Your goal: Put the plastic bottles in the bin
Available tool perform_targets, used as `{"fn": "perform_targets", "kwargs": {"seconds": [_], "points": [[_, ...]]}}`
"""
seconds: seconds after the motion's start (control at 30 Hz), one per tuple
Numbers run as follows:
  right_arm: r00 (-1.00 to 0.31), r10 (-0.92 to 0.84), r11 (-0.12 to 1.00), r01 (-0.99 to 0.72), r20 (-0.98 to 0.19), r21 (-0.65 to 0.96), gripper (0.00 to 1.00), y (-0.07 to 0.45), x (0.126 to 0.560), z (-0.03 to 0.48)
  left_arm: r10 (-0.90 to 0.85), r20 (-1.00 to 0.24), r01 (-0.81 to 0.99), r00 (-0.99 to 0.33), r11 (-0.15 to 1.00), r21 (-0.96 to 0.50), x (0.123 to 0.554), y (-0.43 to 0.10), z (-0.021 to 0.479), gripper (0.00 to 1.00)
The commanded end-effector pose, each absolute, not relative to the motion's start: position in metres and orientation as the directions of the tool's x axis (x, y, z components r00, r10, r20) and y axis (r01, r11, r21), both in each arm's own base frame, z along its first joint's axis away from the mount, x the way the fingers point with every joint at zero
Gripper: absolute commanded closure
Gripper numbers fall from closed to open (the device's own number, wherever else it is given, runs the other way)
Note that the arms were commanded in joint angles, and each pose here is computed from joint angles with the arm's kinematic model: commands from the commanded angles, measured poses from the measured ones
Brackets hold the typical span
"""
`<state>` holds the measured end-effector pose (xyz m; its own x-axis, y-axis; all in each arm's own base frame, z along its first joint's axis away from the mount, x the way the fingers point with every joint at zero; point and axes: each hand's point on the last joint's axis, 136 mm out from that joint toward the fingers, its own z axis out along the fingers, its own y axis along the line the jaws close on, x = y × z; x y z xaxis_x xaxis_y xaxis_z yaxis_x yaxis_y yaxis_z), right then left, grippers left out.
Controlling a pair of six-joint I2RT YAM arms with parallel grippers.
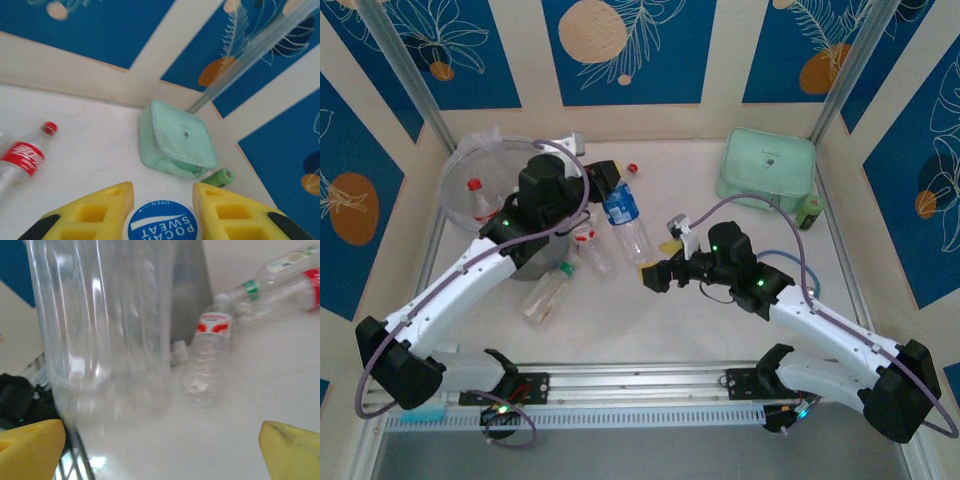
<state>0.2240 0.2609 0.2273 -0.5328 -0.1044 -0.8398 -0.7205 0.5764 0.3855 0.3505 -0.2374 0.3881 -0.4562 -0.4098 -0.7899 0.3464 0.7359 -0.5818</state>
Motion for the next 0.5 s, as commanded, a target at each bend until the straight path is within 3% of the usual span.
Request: {"fn": "perform_targets", "kwargs": {"seconds": [0.0, 0.23, 0.47], "points": [[-0.524, -0.116, 0.678, -0.663, -0.844, 0.318, 0.01, 0.238, 0.237, 0.226, -0.434, -0.847, 0.308, -0.306, 0.797, -0.52, 0.346, -0.186, 0.441, 1.0], [-0.585, -0.078, 0.675, -0.627, -0.807, 0.39, 0.01, 0.235, 0.236, 0.21, -0.477, -0.871, 0.115, -0.115, 0.865, -0.489, 0.35, -0.078, 0.49, 1.0], [-0.591, -0.092, 0.682, -0.624, -0.802, 0.381, 0.01, 0.231, 0.232, 0.206, -0.419, -0.907, -0.084, 0.033, 0.903, -0.421, 0.359, -0.012, 0.508, 1.0]]}}
